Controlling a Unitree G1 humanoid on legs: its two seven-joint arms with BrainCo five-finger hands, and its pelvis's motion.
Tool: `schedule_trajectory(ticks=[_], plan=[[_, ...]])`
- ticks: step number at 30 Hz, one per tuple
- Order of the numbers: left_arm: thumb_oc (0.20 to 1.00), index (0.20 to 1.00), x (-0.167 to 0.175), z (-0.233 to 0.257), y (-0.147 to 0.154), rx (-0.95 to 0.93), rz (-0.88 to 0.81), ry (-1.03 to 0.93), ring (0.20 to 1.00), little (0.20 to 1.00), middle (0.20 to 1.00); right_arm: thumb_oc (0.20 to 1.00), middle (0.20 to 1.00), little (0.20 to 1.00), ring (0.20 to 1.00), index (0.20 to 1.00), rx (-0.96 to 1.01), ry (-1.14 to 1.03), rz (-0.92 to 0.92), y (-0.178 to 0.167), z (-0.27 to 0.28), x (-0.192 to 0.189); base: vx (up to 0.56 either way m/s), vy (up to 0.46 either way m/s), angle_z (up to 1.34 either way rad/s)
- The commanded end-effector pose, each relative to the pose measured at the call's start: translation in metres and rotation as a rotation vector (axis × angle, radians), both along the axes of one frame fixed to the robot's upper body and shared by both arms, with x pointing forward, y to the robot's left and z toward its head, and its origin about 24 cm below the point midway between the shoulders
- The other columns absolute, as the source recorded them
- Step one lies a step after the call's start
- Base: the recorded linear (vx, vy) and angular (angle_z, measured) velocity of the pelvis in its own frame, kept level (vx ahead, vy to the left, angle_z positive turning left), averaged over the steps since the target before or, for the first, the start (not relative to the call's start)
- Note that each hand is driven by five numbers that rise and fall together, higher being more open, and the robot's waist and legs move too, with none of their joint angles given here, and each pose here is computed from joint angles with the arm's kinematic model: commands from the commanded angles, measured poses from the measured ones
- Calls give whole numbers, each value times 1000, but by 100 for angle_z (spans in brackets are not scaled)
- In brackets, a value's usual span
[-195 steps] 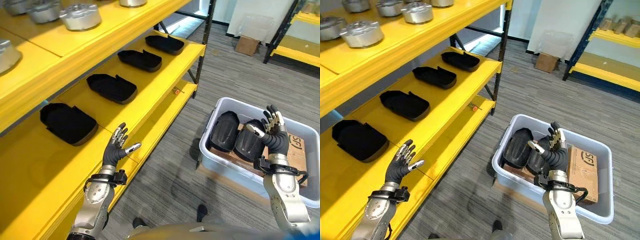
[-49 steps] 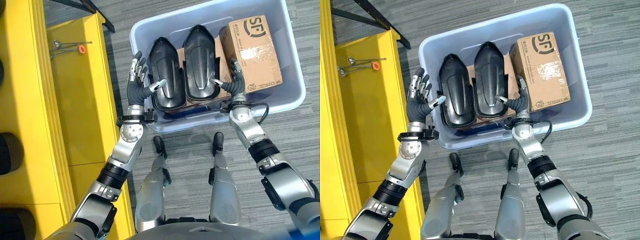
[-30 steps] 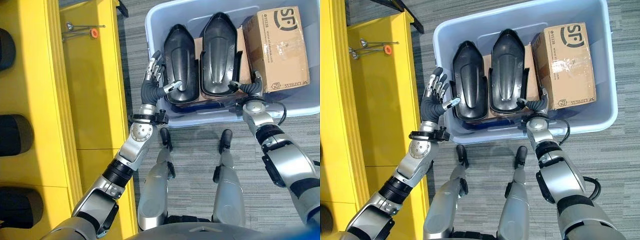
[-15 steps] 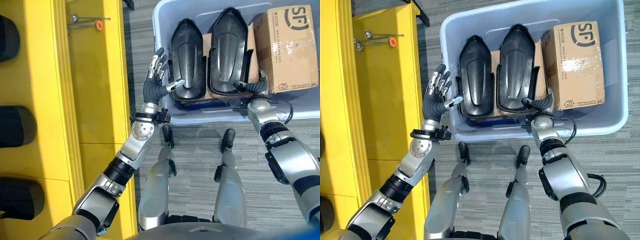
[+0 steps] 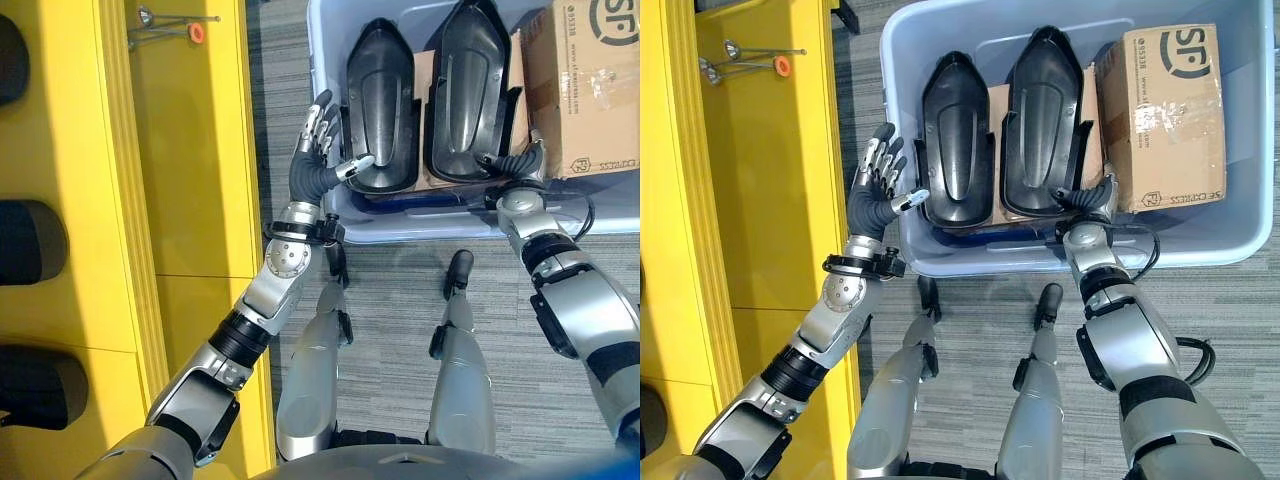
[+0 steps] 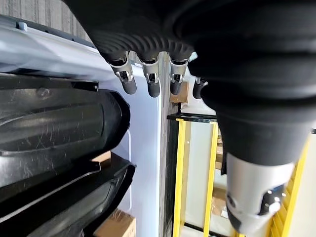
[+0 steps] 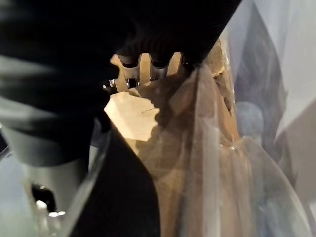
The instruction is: Move parts from the plastic box to the shelf.
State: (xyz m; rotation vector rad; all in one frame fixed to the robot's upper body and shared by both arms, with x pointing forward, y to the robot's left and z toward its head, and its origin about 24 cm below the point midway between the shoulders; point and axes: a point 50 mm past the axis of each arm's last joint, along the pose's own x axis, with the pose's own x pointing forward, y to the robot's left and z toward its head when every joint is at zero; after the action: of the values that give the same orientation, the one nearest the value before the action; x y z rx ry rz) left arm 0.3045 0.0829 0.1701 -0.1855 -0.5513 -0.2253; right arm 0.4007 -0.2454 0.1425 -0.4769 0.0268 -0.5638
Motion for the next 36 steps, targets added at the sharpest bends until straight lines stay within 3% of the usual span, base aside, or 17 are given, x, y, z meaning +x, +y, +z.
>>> schedule_trajectory(ticks=[1, 3, 19, 32, 36], plan=[[1000, 1000, -13, 30, -3, -47, -53, -159, 1000, 1000, 1000, 624, 624, 624, 624, 624, -146, -38, 29, 14, 33, 11, 0, 9, 5], [1000, 1000, -13, 31, -3, -49, -55, -160, 1000, 1000, 1000, 200, 200, 200, 200, 200, -162, -35, 28, 14, 33, 11, 0, 0, 0], [1000, 1000, -10, 23, 3, -58, -17, -121, 1000, 1000, 1000, 200, 200, 200, 200, 200, -101, -59, 78, 35, 21, 11, 0, 0, 0], [1000, 1000, -8, 17, 13, -56, 11, -93, 1000, 1000, 1000, 200, 200, 200, 200, 200, -11, -197, 125, 39, 38, 10, -2, -3, -1], [1000, 1000, -7, 15, 21, -46, 48, -81, 1000, 1000, 1000, 200, 200, 200, 200, 200, 32, -353, 189, 47, 60, 3, 0, 0, 0]])
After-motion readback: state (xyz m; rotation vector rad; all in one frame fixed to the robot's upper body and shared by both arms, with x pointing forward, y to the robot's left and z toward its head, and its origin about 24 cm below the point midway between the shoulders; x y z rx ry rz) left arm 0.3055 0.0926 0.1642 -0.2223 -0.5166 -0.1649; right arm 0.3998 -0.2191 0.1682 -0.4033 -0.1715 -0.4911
